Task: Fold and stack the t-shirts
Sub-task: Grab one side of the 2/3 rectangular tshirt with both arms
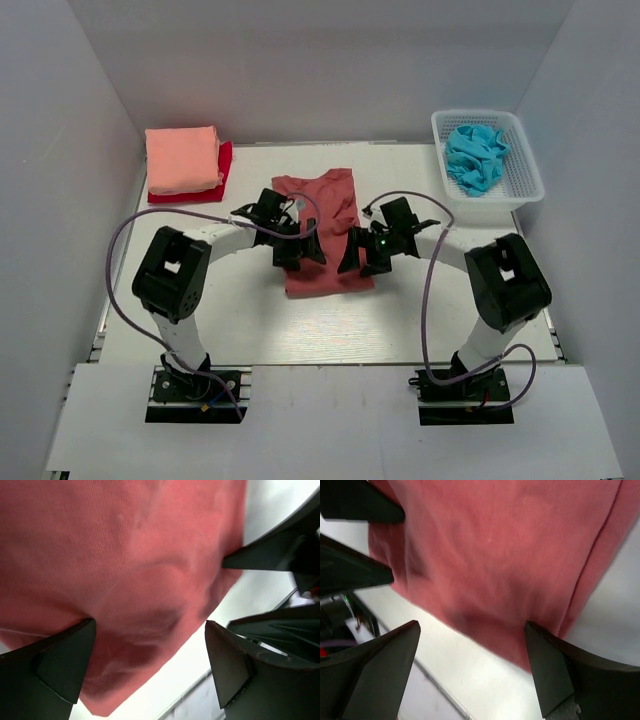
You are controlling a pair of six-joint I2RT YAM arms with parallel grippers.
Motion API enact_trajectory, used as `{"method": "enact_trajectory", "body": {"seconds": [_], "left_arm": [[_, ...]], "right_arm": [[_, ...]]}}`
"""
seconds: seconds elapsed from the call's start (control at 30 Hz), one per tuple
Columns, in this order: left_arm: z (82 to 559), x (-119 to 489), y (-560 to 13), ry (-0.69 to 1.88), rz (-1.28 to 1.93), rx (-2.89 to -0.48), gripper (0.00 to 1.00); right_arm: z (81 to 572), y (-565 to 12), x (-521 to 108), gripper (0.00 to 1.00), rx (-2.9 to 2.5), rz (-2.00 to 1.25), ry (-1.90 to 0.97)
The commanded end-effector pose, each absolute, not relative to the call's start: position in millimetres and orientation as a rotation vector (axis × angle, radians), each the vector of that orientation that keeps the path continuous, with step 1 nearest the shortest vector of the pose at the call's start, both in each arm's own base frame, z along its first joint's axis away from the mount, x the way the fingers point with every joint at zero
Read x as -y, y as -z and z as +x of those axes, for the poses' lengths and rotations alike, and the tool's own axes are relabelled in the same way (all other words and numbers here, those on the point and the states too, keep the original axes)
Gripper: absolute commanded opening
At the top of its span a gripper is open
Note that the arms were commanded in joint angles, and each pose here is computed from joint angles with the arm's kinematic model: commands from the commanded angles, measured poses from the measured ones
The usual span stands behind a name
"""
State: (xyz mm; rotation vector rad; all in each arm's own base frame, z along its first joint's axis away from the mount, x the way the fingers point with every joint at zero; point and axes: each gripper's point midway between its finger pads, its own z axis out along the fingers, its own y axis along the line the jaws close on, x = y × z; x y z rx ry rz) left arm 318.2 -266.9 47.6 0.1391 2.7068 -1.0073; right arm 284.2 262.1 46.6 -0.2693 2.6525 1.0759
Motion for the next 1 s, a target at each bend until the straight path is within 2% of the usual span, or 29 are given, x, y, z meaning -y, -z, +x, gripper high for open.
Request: {"method": "enact_trajectory", "body": {"seconds": [0.0, 0.13, 0.27, 0.37, 0.53, 0.57, 0.67, 0.73, 0.97], "left_arm": [[289, 246, -66, 0.861, 0.142, -2.741, 1.00], [289, 238, -116, 0.761, 0.161, -2.663, 1.00], [269, 220, -135, 0.692, 0.108, -2.660, 1.00], [249, 204, -116, 0.614, 0.039, -2.720, 1.00], [220, 196, -74, 0.557, 0.010, -2.826, 1.00], [220, 197, -65, 0.559, -0.010, -2.830, 0.99], [225, 202, -48, 0.556, 0.006, -2.817, 0.86], [221, 202, -38, 0.551, 0.005, -2.850, 0.80], [215, 199, -13, 0.486, 0.004, -2.917, 0.68]], "right_arm": [[238, -51, -245, 0.90, -2.768, -0.351, -0.985], [223, -91, -246, 0.90, -2.726, -0.279, -1.016], [225, -122, -233, 0.90, -2.675, -0.177, -0.943], [221, -107, -211, 0.90, -2.778, -0.039, -0.764], [211, -67, -199, 0.89, -2.918, 0.030, -0.659], [210, -56, -201, 0.89, -2.953, 0.035, -0.656], [208, -34, -206, 0.87, -3.021, 0.057, -0.673], [205, -27, -207, 0.82, -3.052, 0.067, -0.681], [204, -7, -202, 0.77, -3.103, 0.121, -0.637]]}}
